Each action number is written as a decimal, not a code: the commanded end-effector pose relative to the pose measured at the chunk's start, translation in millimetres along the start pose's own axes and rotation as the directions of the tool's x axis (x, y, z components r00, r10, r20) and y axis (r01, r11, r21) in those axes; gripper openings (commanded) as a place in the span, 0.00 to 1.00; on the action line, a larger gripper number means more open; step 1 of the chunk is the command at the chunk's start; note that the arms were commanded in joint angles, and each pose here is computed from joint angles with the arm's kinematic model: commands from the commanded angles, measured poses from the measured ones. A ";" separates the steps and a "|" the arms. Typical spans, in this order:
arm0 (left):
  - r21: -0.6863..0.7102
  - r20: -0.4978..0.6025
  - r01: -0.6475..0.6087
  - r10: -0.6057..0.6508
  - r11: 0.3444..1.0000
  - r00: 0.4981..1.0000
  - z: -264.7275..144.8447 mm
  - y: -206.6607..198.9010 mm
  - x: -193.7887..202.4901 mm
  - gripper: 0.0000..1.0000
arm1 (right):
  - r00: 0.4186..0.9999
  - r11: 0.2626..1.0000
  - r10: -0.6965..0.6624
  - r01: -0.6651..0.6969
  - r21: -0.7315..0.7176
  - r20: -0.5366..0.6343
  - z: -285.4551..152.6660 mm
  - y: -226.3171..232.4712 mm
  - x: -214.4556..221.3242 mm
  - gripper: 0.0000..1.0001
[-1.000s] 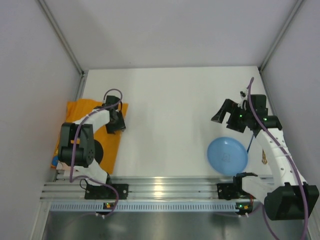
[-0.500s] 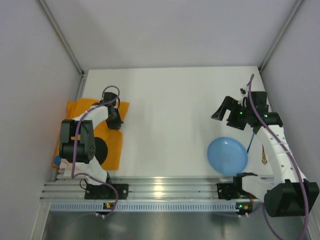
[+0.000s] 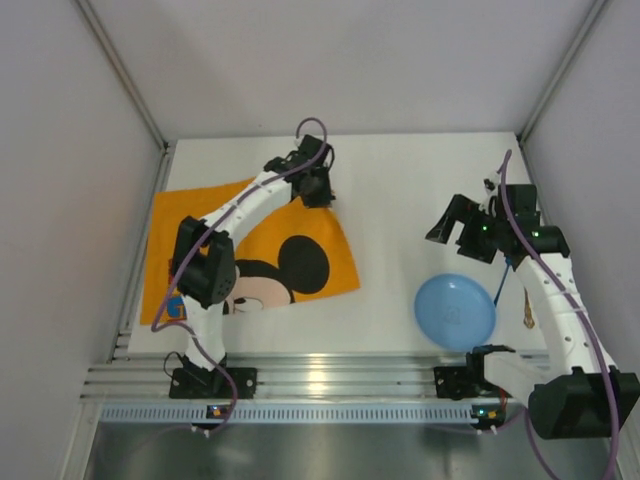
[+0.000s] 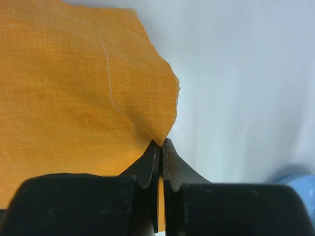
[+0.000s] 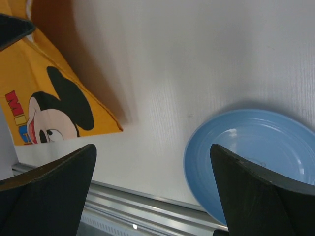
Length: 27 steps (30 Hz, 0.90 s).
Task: Set the dinner table for one person
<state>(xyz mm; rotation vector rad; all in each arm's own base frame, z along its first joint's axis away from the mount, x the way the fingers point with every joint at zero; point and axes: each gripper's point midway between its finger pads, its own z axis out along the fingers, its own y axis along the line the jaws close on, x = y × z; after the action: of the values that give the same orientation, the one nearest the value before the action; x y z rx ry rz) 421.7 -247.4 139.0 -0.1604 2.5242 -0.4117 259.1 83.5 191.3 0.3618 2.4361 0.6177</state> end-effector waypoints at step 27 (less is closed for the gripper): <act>0.194 0.032 0.029 -0.036 0.981 0.999 -44.8 -121.2 2.3 0.98 | 0.993 0.986 0.019 0.000 0.165 -0.116 -3.4 -39.3 44.0 0.93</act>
<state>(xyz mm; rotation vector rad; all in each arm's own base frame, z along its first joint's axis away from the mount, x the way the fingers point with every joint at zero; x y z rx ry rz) 399.1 -395.0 149.5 -0.0990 2.5602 -0.6861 233.9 54.6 180.1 0.4443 2.4653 0.4031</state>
